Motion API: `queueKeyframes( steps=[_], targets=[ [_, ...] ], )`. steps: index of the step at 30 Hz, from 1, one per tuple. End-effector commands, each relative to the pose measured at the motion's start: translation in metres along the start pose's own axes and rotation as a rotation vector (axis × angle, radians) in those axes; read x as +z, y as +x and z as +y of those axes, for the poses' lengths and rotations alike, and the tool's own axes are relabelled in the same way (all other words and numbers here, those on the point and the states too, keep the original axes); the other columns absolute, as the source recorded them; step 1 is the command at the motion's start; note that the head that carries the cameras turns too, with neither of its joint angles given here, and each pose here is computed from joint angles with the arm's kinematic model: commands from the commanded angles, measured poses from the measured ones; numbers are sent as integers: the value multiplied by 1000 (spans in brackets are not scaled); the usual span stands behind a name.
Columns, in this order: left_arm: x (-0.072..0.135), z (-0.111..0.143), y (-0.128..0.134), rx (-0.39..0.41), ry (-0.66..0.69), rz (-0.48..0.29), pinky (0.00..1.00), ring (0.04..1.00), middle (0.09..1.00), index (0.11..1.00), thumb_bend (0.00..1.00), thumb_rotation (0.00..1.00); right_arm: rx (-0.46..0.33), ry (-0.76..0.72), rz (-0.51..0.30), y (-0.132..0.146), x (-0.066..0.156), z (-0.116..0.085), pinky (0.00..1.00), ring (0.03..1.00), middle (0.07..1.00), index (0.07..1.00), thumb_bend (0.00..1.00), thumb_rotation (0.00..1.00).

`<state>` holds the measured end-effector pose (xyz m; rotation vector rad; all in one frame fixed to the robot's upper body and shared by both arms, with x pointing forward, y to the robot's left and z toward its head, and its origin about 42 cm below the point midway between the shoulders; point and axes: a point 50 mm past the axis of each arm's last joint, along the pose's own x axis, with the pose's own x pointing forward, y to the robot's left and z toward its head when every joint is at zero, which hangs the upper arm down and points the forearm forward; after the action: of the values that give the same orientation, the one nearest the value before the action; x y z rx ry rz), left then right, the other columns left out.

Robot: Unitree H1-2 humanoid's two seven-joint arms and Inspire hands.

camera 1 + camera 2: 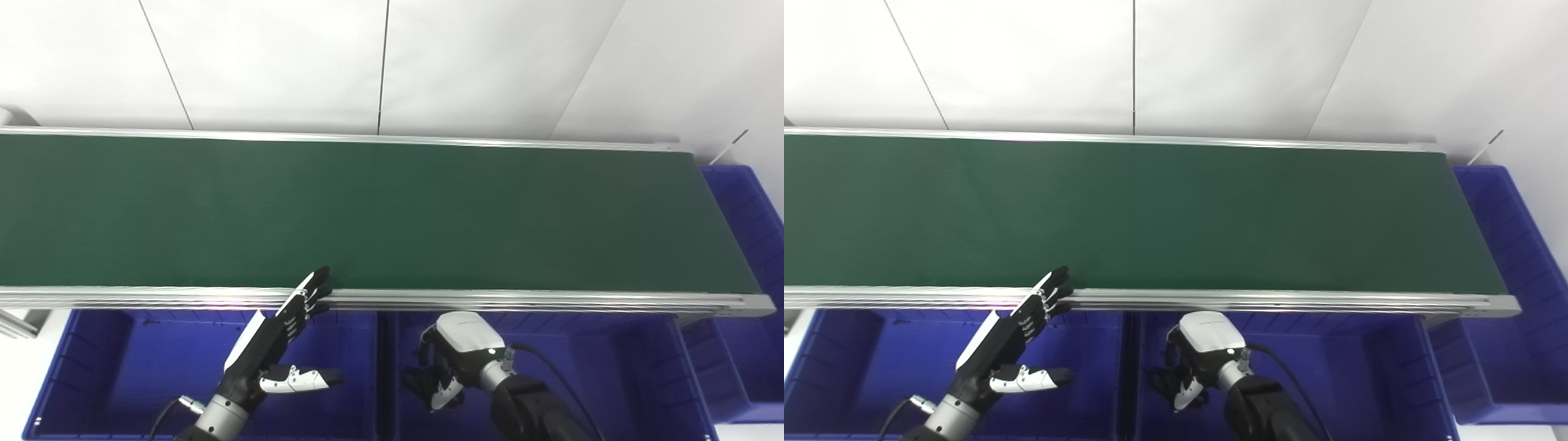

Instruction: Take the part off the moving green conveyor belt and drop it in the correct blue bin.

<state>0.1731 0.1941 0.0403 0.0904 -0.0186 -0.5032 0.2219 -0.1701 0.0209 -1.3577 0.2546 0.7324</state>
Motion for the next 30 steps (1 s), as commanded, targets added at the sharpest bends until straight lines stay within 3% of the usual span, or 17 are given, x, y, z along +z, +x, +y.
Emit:
queueKeyframes(
  steps=[1, 2, 3, 5, 12, 18, 20, 24, 29, 30],
  targets=[
    [12, 1, 5, 6, -6, -57, 893, 949, 990, 975, 775, 377, -20, -64, 12, 1, -2, -10, 721, 763, 757, 499, 502, 144],
    [12, 1, 5, 6, -6, -56, 893, 948, 990, 975, 773, 376, -12, -81, 15, 1, -1, -10, 777, 793, 780, 499, 500, 154],
    [12, 1, 5, 7, -8, -56, 893, 947, 989, 976, 771, 369, -10, -92, 17, -1, -1, -10, 869, 839, 819, 687, 518, 320],
    [12, 0, 5, 10, -13, -56, 894, 948, 988, 974, 775, 367, -37, -109, 10, -6, -1, -9, 945, 864, 844, 777, 557, 381],
    [14, 0, 3, 7, -5, -53, 890, 950, 989, 972, 777, 378, -190, 9, -35, -53, 6, -18, 1000, 973, 907, 840, 650, 455],
    [16, 1, 1, 0, -2, -49, 890, 952, 991, 973, 780, 387, -324, 165, -24, -91, 19, -19, 1000, 980, 920, 857, 687, 422],
    [16, 2, 1, -2, 4, -48, 889, 950, 989, 973, 775, 385, -348, 246, -40, -99, 21, -21, 975, 969, 925, 865, 670, 415],
    [15, 2, 0, -3, 6, -44, 889, 948, 986, 967, 770, 376, -402, 549, -118, -107, 22, -21, 769, 876, 893, 878, 676, 245],
    [14, 0, -1, -2, 0, -44, 896, 948, 986, 963, 777, 371, -409, 759, -193, -103, 22, -10, 687, 810, 887, 899, 704, 234],
    [14, 0, -1, -2, 1, -46, 893, 948, 986, 964, 779, 378, -409, 786, -202, -104, 23, -8, 686, 805, 885, 907, 714, 270]
  ],
)
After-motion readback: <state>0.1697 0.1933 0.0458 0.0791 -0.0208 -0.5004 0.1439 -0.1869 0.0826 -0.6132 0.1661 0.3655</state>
